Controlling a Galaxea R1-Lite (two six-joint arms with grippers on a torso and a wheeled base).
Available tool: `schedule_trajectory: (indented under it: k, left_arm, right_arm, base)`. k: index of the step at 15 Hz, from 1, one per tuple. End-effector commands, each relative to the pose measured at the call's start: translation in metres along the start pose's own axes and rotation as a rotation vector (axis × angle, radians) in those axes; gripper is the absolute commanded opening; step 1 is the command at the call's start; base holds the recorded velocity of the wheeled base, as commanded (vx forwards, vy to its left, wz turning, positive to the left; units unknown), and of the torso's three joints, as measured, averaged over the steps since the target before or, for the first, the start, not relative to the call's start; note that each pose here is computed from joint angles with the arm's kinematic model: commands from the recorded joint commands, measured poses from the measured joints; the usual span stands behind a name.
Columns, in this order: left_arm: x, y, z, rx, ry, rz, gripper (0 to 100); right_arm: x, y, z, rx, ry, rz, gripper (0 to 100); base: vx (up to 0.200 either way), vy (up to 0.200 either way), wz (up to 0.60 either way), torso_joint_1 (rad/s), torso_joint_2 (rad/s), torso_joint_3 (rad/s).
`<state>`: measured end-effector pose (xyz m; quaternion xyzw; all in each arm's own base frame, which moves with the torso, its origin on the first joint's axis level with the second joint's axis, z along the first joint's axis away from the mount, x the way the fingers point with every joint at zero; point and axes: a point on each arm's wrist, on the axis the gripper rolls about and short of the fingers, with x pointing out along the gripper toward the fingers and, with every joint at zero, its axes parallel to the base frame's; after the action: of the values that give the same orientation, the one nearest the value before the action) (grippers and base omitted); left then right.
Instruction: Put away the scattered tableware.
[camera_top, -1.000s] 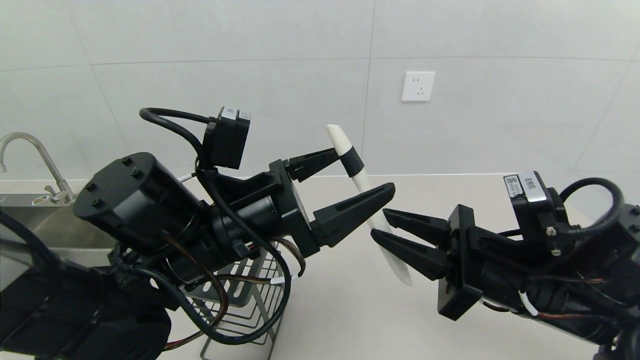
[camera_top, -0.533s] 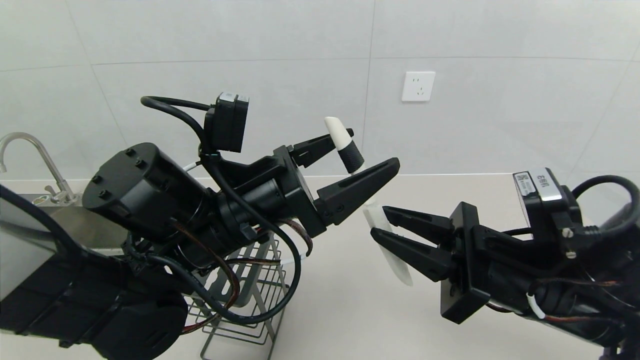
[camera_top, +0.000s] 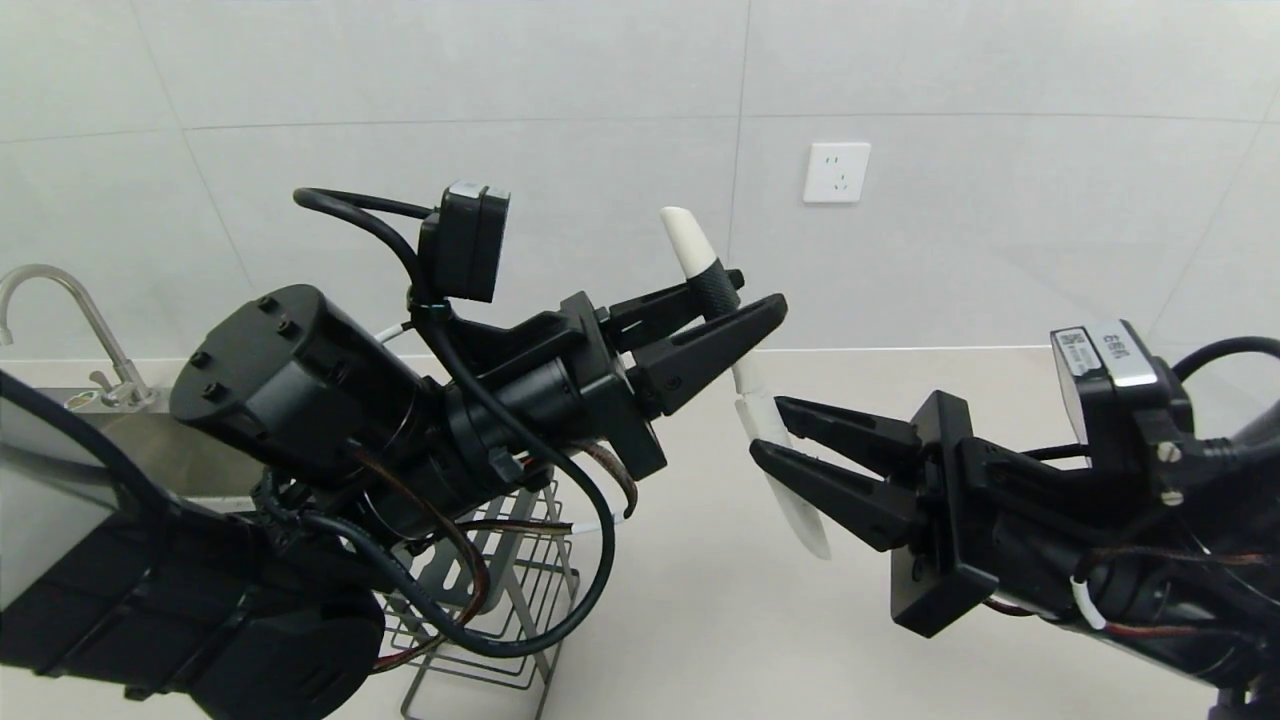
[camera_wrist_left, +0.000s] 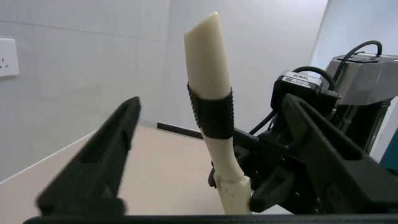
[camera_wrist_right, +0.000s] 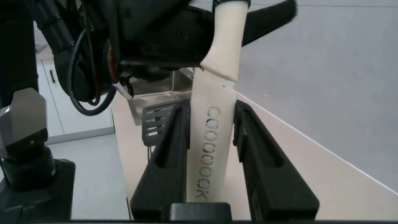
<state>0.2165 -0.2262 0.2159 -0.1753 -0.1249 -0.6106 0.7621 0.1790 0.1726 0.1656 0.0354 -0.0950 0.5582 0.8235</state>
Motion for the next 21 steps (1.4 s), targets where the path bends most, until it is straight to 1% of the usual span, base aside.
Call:
schedule_trajectory:
  k: [1,4,5,7,9,10,11,12,13,14,15,16,17,18,19,20,21]
  left_arm:
    - [0.002,-0.002,0.005,0.008,-0.016,-0.01,0]
    - [0.003,-0.005,0.005,0.007,-0.017,-0.019,0]
    - [0.004,-0.008,0.004,0.002,-0.017,-0.029,0]
    - [0.004,-0.008,0.004,0.003,-0.018,-0.024,0]
    - [0.003,-0.005,0.004,0.006,-0.017,-0.015,0]
    - [0.001,-0.006,0.008,0.016,-0.024,-0.014,0]
    - [-0.002,-0.009,0.013,0.022,-0.032,-0.015,0]
    - [-0.006,-0.013,0.018,0.028,-0.038,-0.018,0]
    - [-0.01,-0.016,0.018,0.032,-0.033,-0.016,0]
    - [-0.015,-0.019,0.019,0.056,-0.025,-0.012,0]
    - [-0.018,-0.019,0.02,0.085,-0.026,-0.001,0]
    - [-0.019,-0.018,0.02,0.102,-0.027,0.011,0]
    - [-0.023,-0.018,0.021,0.127,-0.031,0.04,0]
    - [-0.027,-0.02,0.023,0.154,-0.033,0.059,0]
    - [-0.028,-0.024,0.024,0.161,-0.036,0.051,0]
    - [-0.028,-0.024,0.025,0.176,-0.037,0.051,0]
    - [-0.028,-0.024,0.025,0.176,-0.037,0.051,0]
  right_arm:
    - [0.0,0.0,0.0,-0.001,-0.002,0.001,0]
    - [0.0,-0.001,0.0,-0.004,-0.002,-0.002,0]
    - [-0.001,0.0,-0.001,-0.009,0.004,-0.001,100]
    - [-0.001,0.0,0.001,-0.005,-0.003,-0.002,100]
    - [-0.005,0.002,0.009,-0.015,-0.026,-0.001,100]
    - [-0.009,0.004,0.017,-0.027,-0.053,-0.009,100]
    - [-0.015,0.005,0.028,-0.046,-0.092,-0.048,100]
    - [-0.026,0.009,0.046,-0.063,-0.163,-0.126,100]
    - [-0.033,0.011,0.057,-0.073,-0.205,-0.169,100]
    - [-0.045,0.015,0.071,-0.092,-0.262,-0.227,100]
    - [-0.062,0.016,0.08,-0.111,-0.282,-0.283,100]
    - [-0.075,0.017,0.083,-0.124,-0.284,-0.321,100]
    - [-0.096,0.019,0.089,-0.156,-0.278,-0.389,100]
    - [-0.127,0.028,0.093,-0.194,-0.262,-0.489,100]
    - [-0.151,0.042,0.096,-0.219,-0.26,-0.559,100]
    - [-0.167,0.053,0.098,-0.24,-0.26,-0.612,100]
    - [-0.167,0.053,0.098,-0.24,-0.26,-0.612,100]
  base:
    - [0.0,0.0,0.0,0.0,0.0,0.0]
    - [0.0,0.0,0.0,0.0,0.0,0.0]
    - [0.0,0.0,0.0,0.0,0.0,0.0]
    - [0.0,0.0,0.0,0.0,0.0,0.0]
    - [0.0,0.0,0.0,0.0,0.0,0.0]
    - [0.0,0.0,0.0,0.0,0.0,0.0]
    - [0.0,0.0,0.0,0.0,0.0,0.0]
    - [0.0,0.0,0.0,0.0,0.0,0.0]
    - [0.0,0.0,0.0,0.0,0.0,0.0]
    - [0.0,0.0,0.0,0.0,0.0,0.0]
    - [0.0,0.0,0.0,0.0,0.0,0.0]
    - [0.0,0.0,0.0,0.0,0.0,0.0]
    - [0.0,0.0,0.0,0.0,0.0,0.0]
    - [0.0,0.0,0.0,0.0,0.0,0.0]
    - [0.0,0.0,0.0,0.0,0.0,0.0]
    - [0.0,0.0,0.0,0.0,0.0,0.0]
    - [0.0,0.0,0.0,0.0,0.0,0.0]
